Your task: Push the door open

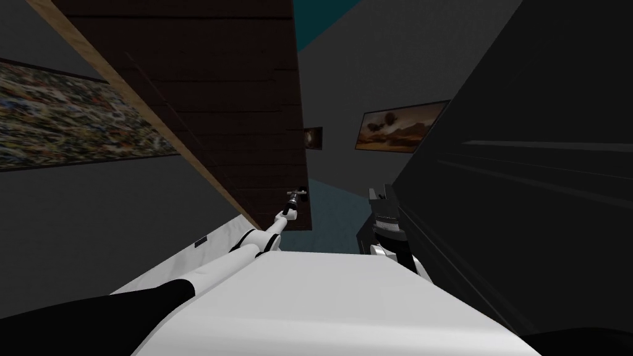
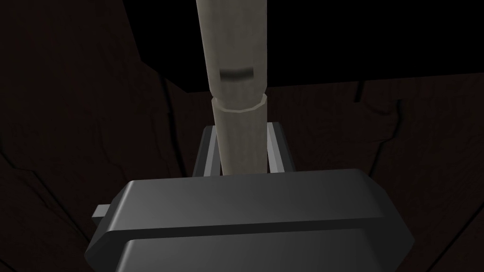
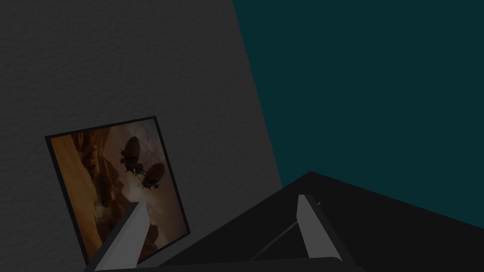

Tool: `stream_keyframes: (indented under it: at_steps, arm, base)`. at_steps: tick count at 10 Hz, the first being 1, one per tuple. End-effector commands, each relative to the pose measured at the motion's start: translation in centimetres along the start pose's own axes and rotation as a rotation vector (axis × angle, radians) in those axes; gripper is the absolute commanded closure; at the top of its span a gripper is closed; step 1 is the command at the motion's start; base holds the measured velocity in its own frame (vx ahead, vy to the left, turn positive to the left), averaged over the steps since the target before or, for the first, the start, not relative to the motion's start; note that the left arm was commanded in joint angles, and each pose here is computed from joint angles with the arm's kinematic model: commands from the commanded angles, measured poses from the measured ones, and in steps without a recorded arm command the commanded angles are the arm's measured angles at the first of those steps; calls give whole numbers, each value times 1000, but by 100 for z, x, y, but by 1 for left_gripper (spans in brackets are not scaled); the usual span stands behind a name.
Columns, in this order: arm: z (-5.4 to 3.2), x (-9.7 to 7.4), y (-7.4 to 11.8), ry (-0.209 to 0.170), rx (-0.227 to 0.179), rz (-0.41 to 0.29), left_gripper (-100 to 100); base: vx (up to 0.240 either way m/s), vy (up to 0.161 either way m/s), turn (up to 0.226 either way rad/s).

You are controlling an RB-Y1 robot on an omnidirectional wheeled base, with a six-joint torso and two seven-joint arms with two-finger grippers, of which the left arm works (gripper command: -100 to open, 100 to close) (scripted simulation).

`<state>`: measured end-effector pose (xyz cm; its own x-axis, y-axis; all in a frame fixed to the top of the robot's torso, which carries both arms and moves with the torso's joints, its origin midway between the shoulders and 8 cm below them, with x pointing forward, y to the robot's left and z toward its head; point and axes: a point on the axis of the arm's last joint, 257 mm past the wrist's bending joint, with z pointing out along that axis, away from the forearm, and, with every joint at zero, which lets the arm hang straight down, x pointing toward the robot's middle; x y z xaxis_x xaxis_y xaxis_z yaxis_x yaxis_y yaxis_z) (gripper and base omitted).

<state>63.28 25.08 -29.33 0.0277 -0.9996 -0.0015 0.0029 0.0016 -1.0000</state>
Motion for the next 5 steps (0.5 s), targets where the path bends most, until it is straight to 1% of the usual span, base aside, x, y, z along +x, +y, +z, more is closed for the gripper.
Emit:
stream_keyframes:
  at_steps: [1, 5]
  arm:
    - [20, -67, -23, -20, 3, 7, 100]
    - [30, -163, -54, -61, 11, 12, 100]
  base:
    - [122, -29, 79]
    - [199, -72, 94]
